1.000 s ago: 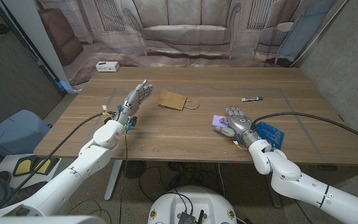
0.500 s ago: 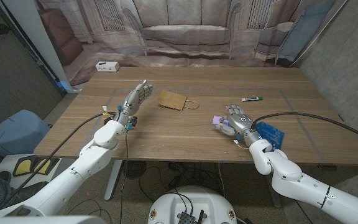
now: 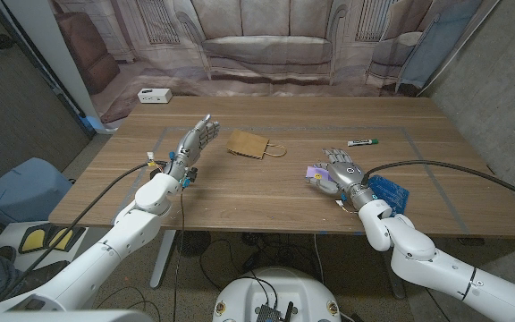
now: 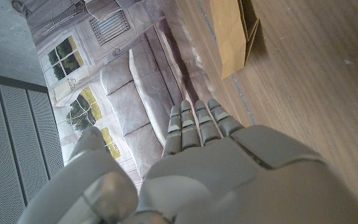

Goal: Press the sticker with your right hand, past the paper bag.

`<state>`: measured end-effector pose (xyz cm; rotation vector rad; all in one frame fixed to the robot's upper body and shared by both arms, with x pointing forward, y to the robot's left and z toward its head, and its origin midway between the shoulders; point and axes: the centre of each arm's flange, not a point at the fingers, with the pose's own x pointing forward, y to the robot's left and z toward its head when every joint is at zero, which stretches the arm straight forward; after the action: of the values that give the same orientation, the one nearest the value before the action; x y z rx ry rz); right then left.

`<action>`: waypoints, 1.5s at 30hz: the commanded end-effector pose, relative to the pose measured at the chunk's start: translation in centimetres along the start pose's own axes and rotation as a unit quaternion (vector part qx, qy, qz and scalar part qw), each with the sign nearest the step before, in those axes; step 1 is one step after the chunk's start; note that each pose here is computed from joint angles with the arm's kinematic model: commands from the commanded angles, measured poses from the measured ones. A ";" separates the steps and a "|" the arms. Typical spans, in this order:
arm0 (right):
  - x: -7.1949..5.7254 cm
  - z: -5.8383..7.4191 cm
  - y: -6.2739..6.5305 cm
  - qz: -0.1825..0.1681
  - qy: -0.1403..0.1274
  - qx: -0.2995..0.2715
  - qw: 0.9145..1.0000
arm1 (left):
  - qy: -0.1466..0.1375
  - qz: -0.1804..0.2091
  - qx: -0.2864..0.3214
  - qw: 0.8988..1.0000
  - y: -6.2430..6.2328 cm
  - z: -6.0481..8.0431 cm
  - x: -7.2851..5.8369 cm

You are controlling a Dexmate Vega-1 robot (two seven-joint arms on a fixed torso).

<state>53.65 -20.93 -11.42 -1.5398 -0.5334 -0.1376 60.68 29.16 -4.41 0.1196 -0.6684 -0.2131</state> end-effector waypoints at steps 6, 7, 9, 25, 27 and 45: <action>-0.2 -0.4 -0.4 -0.026 -0.002 0.019 0.999 | -0.001 0.000 -0.001 1.000 0.0 0.0 0.1; -0.2 -0.4 -0.4 -0.027 -0.003 0.020 0.999 | -0.001 0.001 -0.001 1.000 0.0 0.0 0.1; -0.3 -0.4 -0.5 -0.028 -0.003 0.022 0.999 | -0.001 0.001 0.000 1.000 0.1 0.0 0.0; -0.5 -0.4 -1.7 -0.043 0.005 0.029 0.999 | -0.005 -0.001 0.000 1.000 0.3 0.2 0.0; -0.5 -0.5 -1.8 -0.044 0.006 0.030 0.999 | -0.005 -0.003 0.000 1.000 0.2 0.1 0.1; -0.4 -1.1 -2.7 -0.072 -0.013 0.100 0.992 | -0.006 -0.005 0.003 1.000 0.2 0.5 0.4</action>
<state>52.51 -21.85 -9.59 -1.3987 -0.6160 -0.1838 60.70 29.33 -3.97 0.1226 -0.6815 -0.2203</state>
